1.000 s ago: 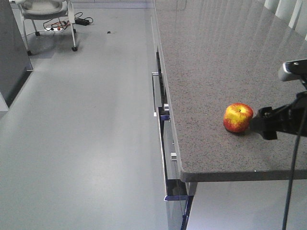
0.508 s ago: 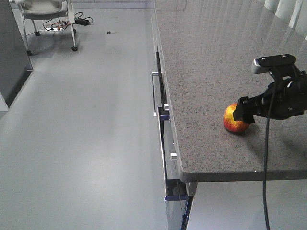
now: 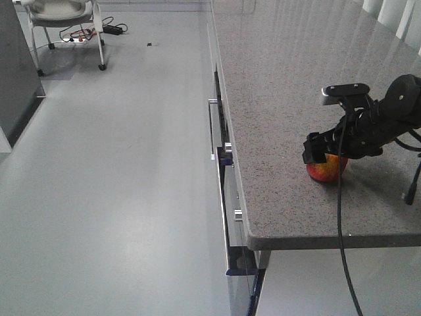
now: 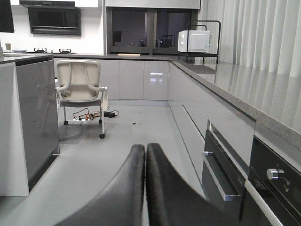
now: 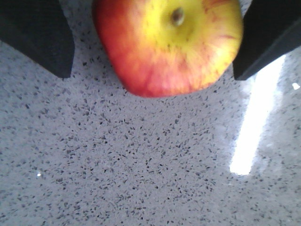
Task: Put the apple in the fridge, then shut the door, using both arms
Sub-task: 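Lower the open right gripper over the apple and close on it, then lift the apple off the countertop with the right gripper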
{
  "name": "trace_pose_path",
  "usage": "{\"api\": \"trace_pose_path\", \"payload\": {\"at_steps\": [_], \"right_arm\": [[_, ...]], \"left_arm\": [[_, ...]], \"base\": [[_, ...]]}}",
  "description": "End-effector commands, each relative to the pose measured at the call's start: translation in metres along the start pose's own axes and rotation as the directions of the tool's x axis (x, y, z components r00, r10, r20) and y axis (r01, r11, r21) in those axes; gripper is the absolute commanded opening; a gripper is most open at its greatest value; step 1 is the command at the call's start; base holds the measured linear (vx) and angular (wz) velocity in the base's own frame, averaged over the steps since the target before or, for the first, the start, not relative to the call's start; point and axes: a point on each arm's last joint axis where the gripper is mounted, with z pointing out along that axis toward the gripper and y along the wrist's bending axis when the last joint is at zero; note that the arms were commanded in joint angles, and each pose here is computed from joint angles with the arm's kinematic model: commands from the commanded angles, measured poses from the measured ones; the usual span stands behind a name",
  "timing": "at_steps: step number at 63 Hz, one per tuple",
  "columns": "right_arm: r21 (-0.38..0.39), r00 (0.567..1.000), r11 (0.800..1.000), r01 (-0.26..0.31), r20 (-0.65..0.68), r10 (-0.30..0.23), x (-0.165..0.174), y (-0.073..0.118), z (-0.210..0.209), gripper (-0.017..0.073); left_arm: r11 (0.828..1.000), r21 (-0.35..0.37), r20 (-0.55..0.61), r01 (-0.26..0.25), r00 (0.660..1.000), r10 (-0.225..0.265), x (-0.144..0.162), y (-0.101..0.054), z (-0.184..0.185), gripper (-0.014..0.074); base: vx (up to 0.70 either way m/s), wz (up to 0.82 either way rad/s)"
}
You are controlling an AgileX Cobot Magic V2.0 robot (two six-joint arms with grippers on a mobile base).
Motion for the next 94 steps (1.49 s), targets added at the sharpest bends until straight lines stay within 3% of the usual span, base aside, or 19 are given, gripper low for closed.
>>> {"api": "trace_pose_path", "payload": {"at_steps": [1, 26, 44, 64, 71, 77, 85, 94], "right_arm": [[0.023, 0.995, 0.999, 0.031, 0.090, -0.033, -0.015, -0.002, -0.019, 0.0615], [0.011, 0.998, 1.000, 0.029, 0.064, -0.029, -0.013, -0.001, -0.021, 0.0329], [-0.039, 0.984, 0.999, 0.012, 0.177, -0.005, -0.011, 0.014, -0.076, 0.0306], [-0.169, 0.948, 0.982, 0.088, 0.318, -0.030, 0.044, 0.049, -0.134, 0.0307], [-0.233, 0.936, 0.965, 0.118, 0.351, -0.030, 0.062, 0.063, -0.153, 0.0307], [-0.247, 0.921, 0.951, 0.187, 0.381, -0.082, 0.073, 0.082, -0.166, 0.0307], [-0.305, 0.899, 0.899, 0.314, 0.398, -0.180, 0.090, 0.118, -0.176, 0.0307], [-0.377, 0.886, 0.835, 0.400, 0.391, -0.248, 0.116, 0.148, -0.182, 0.0307]], "left_arm": [[1.000, 0.002, 0.068, 0.007, 0.998, -0.007, 0.000, 0.000, -0.001, -0.0006], [1.000, 0.002, 0.068, 0.007, 0.998, -0.007, 0.000, 0.000, -0.001, -0.0006], [1.000, 0.002, 0.068, 0.007, 0.998, -0.007, 0.000, 0.000, -0.001, -0.0006], [1.000, 0.002, 0.068, 0.007, 0.998, -0.007, 0.000, 0.000, -0.001, -0.0006], [1.000, 0.002, 0.068, 0.007, 0.998, -0.007, 0.000, 0.000, -0.001, -0.0006], [1.000, 0.002, 0.068, 0.007, 0.998, -0.007, 0.000, 0.000, -0.001, -0.0006], [1.000, 0.002, 0.068, 0.007, 0.998, -0.007, 0.000, 0.000, -0.001, -0.0006], [1.000, 0.002, 0.068, 0.007, 0.998, -0.007, 0.000, 0.000, -0.001, -0.0006]], "base": [[0.00, 0.00], [0.00, 0.00], [0.00, 0.00], [0.00, 0.00], [0.00, 0.00], [0.00, 0.00], [0.00, 0.00], [0.00, 0.00]]}}
